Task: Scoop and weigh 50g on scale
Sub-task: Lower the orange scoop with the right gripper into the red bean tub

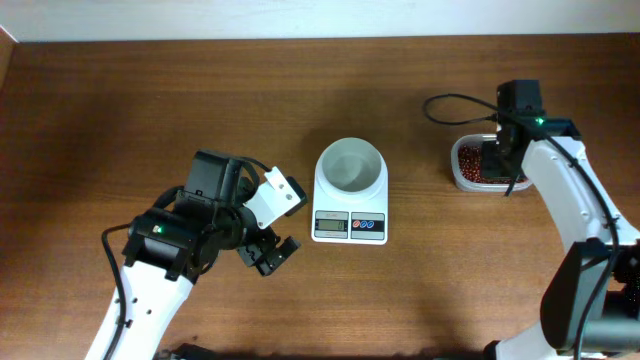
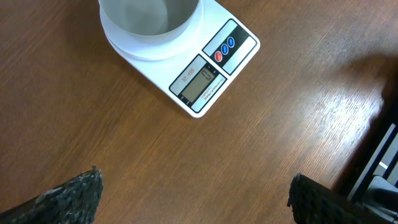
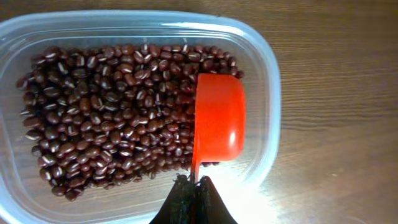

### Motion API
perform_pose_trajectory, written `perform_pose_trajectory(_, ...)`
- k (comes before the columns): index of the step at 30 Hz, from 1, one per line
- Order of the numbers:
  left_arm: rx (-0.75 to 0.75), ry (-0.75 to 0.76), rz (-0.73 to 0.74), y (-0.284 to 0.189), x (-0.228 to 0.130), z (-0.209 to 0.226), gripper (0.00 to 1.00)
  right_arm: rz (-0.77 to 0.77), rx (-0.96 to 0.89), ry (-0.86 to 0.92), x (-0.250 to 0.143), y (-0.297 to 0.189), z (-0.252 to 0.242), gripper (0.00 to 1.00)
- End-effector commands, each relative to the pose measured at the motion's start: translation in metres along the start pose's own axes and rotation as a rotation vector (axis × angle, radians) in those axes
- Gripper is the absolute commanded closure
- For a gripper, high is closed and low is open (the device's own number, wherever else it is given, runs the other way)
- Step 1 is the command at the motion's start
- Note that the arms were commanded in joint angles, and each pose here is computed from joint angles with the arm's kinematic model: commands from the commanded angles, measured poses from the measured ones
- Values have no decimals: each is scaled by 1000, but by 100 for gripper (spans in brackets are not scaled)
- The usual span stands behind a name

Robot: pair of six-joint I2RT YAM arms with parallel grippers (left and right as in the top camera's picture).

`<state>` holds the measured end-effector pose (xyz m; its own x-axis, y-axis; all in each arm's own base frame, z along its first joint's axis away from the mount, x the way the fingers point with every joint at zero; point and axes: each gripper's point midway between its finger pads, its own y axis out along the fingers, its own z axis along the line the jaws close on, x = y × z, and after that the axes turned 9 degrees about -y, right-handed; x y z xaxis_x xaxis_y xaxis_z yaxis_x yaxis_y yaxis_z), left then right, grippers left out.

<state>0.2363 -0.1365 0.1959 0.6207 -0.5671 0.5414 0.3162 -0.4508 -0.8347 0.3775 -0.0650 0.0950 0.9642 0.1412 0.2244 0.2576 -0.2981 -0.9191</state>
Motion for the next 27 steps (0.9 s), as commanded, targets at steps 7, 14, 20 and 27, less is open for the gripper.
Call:
perform_pose_trajectory(7, -2, 22, -28, -6, 6, -1, 1, -34, 309, 82, -2, 14, 2, 96)
perform_pose_trajectory(14, -2, 22, -28, -6, 6, -1, 1, -66, 455, 110, -6, 10, 3, 96)
perform_pose_trajectory(20, -2, 22, -28, -6, 6, -1, 1, -87, 556, 121, -2, 1, 18, 96)
perform_pose_trajectory(27, -2, 22, -28, -6, 6, -1, 1, -146, 672, 256, -4, -4, -5, 96)
